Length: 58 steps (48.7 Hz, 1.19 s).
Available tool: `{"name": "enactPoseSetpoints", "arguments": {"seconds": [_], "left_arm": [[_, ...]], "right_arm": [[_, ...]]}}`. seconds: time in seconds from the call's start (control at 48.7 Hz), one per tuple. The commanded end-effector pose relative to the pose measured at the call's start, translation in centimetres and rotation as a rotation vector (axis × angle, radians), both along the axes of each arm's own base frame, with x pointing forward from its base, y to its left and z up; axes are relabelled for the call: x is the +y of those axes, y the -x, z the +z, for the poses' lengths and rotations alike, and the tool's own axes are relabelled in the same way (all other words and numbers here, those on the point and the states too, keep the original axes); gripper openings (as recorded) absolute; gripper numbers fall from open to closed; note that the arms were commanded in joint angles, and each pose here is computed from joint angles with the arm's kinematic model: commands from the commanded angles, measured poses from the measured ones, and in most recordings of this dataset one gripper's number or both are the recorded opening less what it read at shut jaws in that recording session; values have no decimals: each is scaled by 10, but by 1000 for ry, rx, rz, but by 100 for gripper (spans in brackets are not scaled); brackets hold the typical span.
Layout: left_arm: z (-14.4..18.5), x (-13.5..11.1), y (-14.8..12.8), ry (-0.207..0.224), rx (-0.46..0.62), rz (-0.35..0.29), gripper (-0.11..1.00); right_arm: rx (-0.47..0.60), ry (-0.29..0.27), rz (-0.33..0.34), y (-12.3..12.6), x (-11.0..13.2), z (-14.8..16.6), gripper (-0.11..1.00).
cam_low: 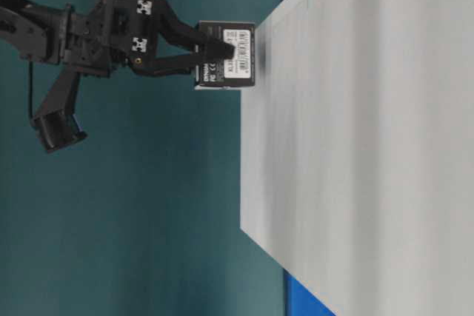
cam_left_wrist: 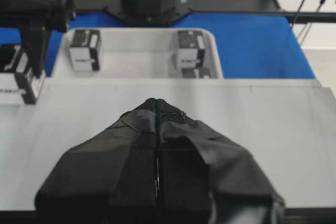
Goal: Place the box from the white plastic tray onto the white base.
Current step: 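Carry the box left over the white base and lower it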
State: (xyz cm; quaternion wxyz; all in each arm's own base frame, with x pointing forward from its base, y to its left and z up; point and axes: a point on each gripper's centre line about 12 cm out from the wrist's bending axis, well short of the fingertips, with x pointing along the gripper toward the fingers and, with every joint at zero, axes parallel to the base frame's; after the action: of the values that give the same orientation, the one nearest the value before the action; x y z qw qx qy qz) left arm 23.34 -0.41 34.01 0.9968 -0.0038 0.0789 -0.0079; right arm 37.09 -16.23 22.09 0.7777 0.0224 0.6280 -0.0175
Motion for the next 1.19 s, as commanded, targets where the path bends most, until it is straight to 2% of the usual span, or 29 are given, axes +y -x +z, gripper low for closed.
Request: {"name": "enactPoseSetpoints", "arguments": {"seconds": [0.0,1.171], "left_arm": [[9,-1,-1,-1,-23,-3,-7],[4,-1,-6,-3,-2,-3,-7]], "right_arm": [[1,-2,11,-4,5,-5,57],[1,21,25,-6,5,-18,57]]}}
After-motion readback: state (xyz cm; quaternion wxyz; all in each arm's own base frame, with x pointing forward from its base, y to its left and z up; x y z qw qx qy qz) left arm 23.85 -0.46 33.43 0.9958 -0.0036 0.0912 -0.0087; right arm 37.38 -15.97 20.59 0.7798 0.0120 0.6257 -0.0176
